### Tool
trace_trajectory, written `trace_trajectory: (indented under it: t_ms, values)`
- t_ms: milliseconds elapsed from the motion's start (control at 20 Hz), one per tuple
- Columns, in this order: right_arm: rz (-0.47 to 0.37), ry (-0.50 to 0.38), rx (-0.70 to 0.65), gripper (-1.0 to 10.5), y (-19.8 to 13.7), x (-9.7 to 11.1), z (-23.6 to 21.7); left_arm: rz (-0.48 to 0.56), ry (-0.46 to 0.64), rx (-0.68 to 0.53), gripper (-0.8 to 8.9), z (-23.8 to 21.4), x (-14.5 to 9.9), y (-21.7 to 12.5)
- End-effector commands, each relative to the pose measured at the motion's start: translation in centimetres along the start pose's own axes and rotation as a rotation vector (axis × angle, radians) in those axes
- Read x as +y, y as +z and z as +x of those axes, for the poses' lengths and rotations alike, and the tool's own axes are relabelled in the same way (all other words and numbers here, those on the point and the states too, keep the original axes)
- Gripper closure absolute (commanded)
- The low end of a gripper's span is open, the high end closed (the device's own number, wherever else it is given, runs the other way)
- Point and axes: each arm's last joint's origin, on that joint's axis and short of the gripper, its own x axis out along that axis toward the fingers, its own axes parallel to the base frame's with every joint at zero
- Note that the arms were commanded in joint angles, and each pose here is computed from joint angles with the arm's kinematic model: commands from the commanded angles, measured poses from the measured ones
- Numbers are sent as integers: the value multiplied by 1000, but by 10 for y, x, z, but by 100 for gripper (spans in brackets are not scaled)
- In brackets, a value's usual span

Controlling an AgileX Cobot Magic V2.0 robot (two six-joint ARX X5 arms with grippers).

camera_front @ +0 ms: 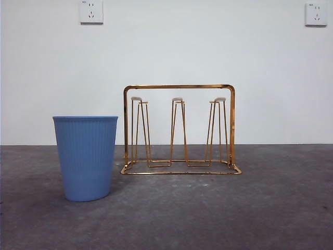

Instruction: Pick up cup 1,put cup 1 in the cup rack,pick up cup 2,put cup 2 in the cup rack

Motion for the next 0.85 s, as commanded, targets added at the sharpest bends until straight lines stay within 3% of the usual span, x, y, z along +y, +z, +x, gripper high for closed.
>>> trace_trajectory:
  t_ms: [50, 400, 650, 850]
  values:
    - [-38, -43, 46, 756, -7, -1, -13, 127, 137, 116, 821, -2, 12, -11]
    - [-52, -152, 72, 756, -15, -4, -40, 358, 515, 312, 822, -8, 26, -47]
    - [-53, -163, 76, 756, -17, -4, -47, 486, 616, 366, 822, -7, 32, -62]
    - [-56, -162, 100, 756, -19, -4, -47, 502, 667, 414, 821, -6, 48, -79]
